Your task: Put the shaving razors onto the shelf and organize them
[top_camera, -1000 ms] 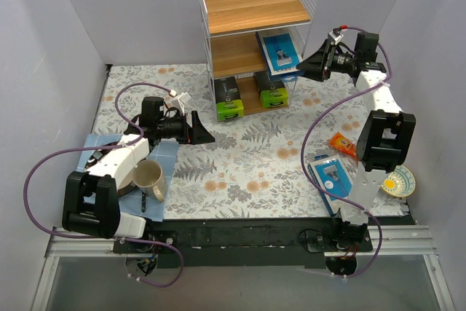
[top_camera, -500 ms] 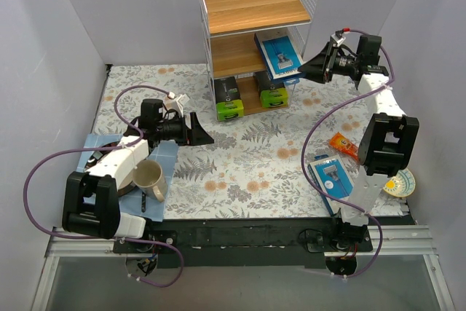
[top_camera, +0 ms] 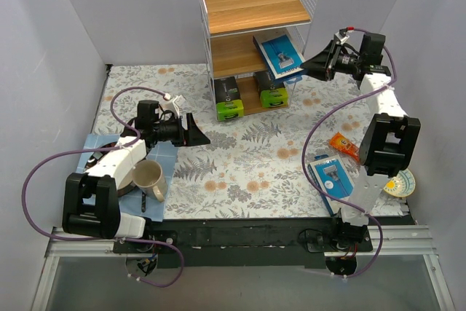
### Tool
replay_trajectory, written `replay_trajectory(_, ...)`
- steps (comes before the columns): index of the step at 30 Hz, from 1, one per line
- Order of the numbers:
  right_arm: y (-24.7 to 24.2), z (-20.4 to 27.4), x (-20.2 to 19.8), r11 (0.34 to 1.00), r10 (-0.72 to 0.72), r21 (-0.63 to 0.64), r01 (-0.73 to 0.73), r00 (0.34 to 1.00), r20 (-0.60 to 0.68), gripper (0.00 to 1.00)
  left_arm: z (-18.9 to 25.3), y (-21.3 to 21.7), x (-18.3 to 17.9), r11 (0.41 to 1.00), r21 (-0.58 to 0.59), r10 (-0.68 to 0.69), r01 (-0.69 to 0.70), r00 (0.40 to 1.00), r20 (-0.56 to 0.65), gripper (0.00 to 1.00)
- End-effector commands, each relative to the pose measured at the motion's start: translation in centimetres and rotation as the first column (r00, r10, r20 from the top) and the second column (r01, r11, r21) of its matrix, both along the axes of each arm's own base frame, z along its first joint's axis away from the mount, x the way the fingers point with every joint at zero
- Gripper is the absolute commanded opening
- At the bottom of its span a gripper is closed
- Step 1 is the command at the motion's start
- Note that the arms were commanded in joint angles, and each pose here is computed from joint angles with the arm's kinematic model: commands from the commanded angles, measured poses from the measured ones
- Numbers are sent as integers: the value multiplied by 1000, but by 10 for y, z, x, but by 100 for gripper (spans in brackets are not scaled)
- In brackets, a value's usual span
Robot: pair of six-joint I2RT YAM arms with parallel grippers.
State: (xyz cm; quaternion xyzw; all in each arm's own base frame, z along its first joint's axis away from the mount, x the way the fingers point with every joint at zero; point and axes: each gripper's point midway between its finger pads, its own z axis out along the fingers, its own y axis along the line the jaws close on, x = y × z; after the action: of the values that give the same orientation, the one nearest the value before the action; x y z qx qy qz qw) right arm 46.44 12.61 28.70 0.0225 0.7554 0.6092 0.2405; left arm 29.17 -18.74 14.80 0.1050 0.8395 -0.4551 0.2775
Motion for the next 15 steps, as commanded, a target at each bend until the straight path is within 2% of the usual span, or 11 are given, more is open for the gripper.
replay_trajectory(1, -16, 33, -2, 999, -53, -4, 53, 995, 89, 39, 11, 8, 3, 1000, 15, 0, -1, 998, 58, 76)
replay_trajectory(5, -23, 28, -4, 997, -80, 4, 80, 995, 60, 37, 7, 13, 5, 999, 34, 8, -10, 998, 55, 76)
replay_trajectory(10, -23, 25, -17, 994, -110, 8, 110, 994, 12, 38, 5, 16, 7, 998, 62, -1, -3, 998, 64, 76)
replay_trajectory(15, -21, 23, -20, 991, -132, -1, 132, 991, -21, 46, 3, 19, 12, 996, 84, 6, -12, 998, 65, 80)
